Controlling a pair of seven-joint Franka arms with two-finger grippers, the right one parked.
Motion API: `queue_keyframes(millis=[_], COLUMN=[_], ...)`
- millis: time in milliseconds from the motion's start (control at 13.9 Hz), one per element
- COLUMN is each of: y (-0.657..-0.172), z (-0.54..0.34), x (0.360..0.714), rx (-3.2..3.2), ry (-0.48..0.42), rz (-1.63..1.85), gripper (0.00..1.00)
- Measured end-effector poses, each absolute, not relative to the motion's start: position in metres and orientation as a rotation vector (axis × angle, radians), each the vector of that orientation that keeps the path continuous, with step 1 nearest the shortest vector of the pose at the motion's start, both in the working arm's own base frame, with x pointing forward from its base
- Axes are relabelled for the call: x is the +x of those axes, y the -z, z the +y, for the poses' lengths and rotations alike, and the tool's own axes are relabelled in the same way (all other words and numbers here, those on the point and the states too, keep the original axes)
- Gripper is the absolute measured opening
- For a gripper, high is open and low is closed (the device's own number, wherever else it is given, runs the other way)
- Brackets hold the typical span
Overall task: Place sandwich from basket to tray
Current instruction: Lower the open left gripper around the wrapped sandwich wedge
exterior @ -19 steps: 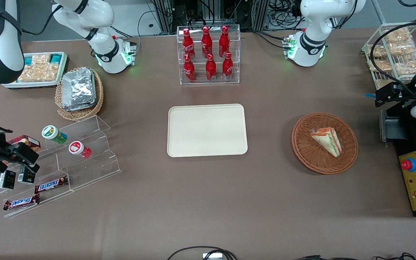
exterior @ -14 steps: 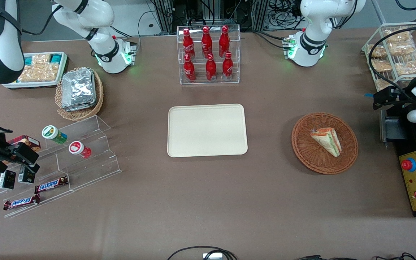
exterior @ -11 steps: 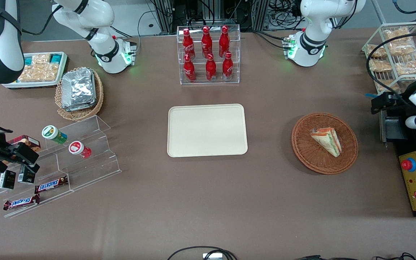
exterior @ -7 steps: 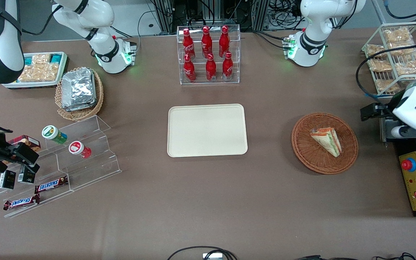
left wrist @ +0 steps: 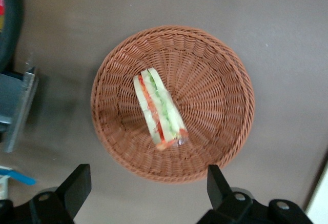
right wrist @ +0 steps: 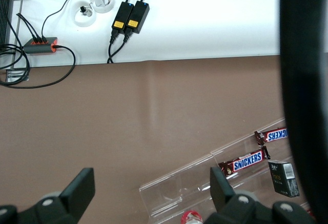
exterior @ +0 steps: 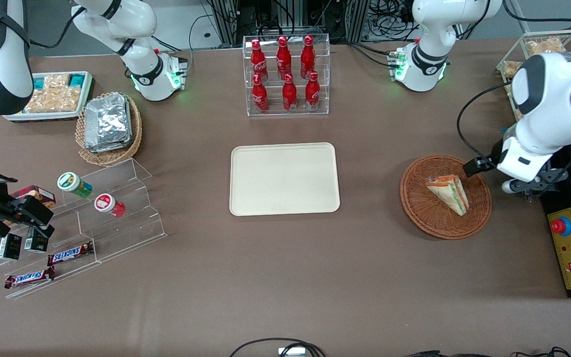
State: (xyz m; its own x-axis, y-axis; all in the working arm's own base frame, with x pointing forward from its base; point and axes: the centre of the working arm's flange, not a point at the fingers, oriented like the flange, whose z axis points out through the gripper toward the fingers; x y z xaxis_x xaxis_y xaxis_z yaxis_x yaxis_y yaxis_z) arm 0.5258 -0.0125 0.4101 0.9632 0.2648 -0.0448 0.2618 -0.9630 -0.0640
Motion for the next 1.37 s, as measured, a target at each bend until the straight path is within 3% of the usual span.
queue_keyframes(millis=[647,1367], y=[-0.326,-0.243], z=[-0.013,0.003], x=[0.515,0.490], rx=[-3.027,-3.020], ry=[0.030,0.064], rz=[-0.726,-0.830], gripper=[1.00,1.00])
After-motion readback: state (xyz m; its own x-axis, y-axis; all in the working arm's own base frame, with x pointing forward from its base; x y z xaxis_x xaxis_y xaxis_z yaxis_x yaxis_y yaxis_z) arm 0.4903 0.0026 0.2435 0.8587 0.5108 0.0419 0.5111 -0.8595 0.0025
